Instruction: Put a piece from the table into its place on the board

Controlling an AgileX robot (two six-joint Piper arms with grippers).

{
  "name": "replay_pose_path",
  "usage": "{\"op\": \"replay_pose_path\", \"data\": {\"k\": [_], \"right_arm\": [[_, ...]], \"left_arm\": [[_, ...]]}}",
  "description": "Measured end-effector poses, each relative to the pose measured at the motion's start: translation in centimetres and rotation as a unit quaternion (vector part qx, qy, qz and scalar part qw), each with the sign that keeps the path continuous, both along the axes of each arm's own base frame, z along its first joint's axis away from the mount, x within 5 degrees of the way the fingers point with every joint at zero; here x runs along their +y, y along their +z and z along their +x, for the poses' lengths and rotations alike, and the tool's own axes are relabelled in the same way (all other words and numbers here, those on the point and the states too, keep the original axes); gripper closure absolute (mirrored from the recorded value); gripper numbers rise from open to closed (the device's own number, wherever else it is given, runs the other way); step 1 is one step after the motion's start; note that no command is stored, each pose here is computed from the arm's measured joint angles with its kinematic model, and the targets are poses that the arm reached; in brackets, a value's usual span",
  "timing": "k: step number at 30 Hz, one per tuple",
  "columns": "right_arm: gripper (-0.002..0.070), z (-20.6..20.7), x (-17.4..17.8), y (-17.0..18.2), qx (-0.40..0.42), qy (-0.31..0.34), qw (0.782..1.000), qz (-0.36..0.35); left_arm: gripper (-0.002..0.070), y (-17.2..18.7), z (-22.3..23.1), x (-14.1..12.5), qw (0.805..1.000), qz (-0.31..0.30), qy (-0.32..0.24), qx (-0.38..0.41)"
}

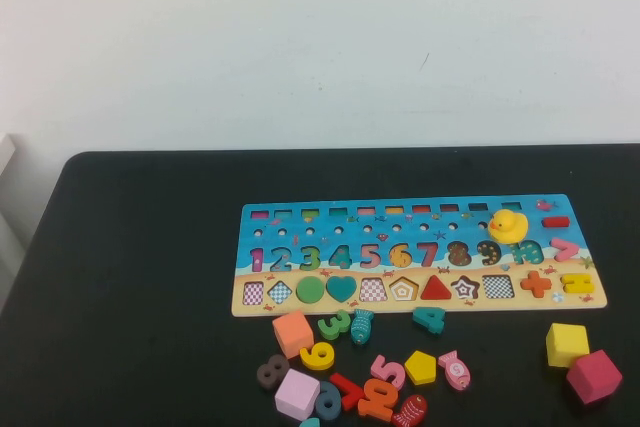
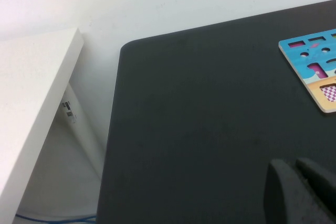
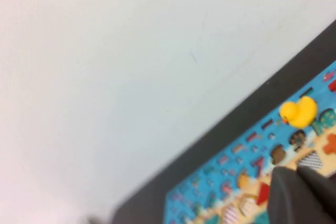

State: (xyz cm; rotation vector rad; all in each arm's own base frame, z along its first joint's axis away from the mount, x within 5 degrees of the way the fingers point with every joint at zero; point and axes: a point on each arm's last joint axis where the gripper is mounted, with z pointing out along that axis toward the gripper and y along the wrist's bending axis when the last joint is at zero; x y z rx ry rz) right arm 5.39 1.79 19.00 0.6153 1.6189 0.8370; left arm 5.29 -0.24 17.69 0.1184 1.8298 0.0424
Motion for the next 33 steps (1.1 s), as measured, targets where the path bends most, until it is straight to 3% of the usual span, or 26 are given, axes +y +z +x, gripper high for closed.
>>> {"op": "replay_pose_path", "data": {"k": [3,6,7,8,13,18,22,30,33], "right_arm": [[0.0657,-0.1,0.4,0.4,0.003,0.031,0.997,-0.064],[0.0657,-0.1,0.9,2.8,0.015,0.076,0.981,-0.177],[0.0657,0.0,0.9,3.7,0.029,0.093,0.971,-0.221],[0.0657,0.7,0.9,5.2,0.078,0.126,0.946,-0.287],[0.0657,3.3,0.7,9.0,0.185,0.217,0.874,-0.393],[0.0657,7.0,0.7,12.5,0.233,0.290,0.824,-0.428],[0.0657,10.2,1.0,14.1,0.260,0.332,0.806,-0.415],[0.0657,15.1,5.3,13.9,0.273,0.420,0.748,-0.436],[0.0657,16.6,7.8,13.0,0.292,0.433,0.710,-0.472]], "left_arm": [[0.0676,0.0,0.0,0.0,1.000,0.000,0.000,0.000],[0.0676,0.0,0.0,0.0,1.000,0.000,0.000,0.000],[0.0676,0.0,0.0,0.0,1.000,0.000,0.000,0.000],[0.0676,0.0,0.0,0.0,1.000,0.000,0.000,0.000],[0.0676,0.0,0.0,0.0,1.000,0.000,0.000,0.000],[0.0676,0.0,0.0,0.0,1.000,0.000,0.000,0.000],[0.0676,0.0,0.0,0.0,1.000,0.000,0.000,0.000],[0.0676,0.0,0.0,0.0,1.000,0.000,0.000,0.000],[0.0676,0.0,0.0,0.0,1.000,0.000,0.000,0.000]]}}
